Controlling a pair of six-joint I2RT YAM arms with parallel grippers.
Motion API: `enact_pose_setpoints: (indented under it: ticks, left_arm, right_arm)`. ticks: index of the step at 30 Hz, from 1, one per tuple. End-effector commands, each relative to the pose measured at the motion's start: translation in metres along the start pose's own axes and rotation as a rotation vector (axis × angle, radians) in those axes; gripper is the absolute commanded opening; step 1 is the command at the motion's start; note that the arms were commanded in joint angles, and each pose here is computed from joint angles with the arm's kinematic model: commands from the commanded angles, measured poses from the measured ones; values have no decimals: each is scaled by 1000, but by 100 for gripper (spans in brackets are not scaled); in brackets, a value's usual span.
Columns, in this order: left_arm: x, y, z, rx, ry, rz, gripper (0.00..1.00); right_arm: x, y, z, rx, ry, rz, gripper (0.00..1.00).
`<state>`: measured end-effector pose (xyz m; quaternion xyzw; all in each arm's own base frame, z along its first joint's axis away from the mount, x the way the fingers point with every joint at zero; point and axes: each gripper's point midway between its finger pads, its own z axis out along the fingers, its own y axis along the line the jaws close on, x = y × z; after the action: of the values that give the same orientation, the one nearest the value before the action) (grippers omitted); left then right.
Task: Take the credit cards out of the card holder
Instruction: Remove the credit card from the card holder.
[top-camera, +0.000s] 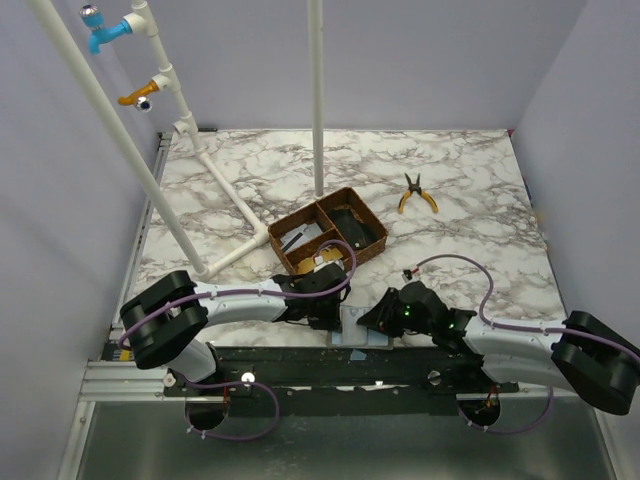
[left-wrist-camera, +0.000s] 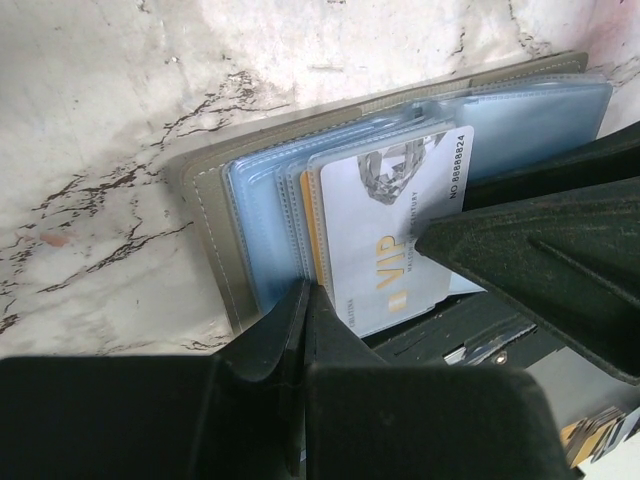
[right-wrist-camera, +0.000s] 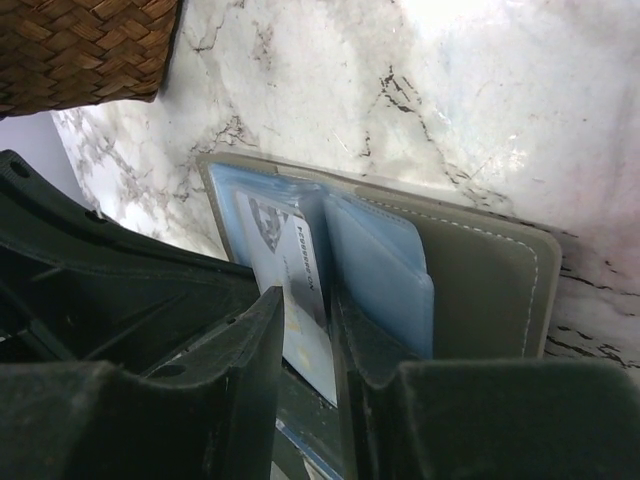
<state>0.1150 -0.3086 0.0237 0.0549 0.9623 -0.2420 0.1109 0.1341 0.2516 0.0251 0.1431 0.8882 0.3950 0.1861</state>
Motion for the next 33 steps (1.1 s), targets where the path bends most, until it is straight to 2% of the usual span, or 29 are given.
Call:
enact_pose_setpoints:
  ticks: [1, 10, 25, 33]
  left_arm:
    - [23, 38, 10, -136, 71, -6, 0]
    - [24, 41, 10, -146, 75, -9, 0]
    - [27, 49, 9, -163, 76, -32, 0]
    - [32, 69, 10, -203, 84, -92, 0]
  right_arm:
    - [2, -2, -3, -23, 8, 14, 30]
    - [2, -9, -6, -24, -7, 50, 28]
    - [-1, -15, -8, -24, -32, 68, 5]
    - [-9, -25, -10, 6, -86, 60, 5]
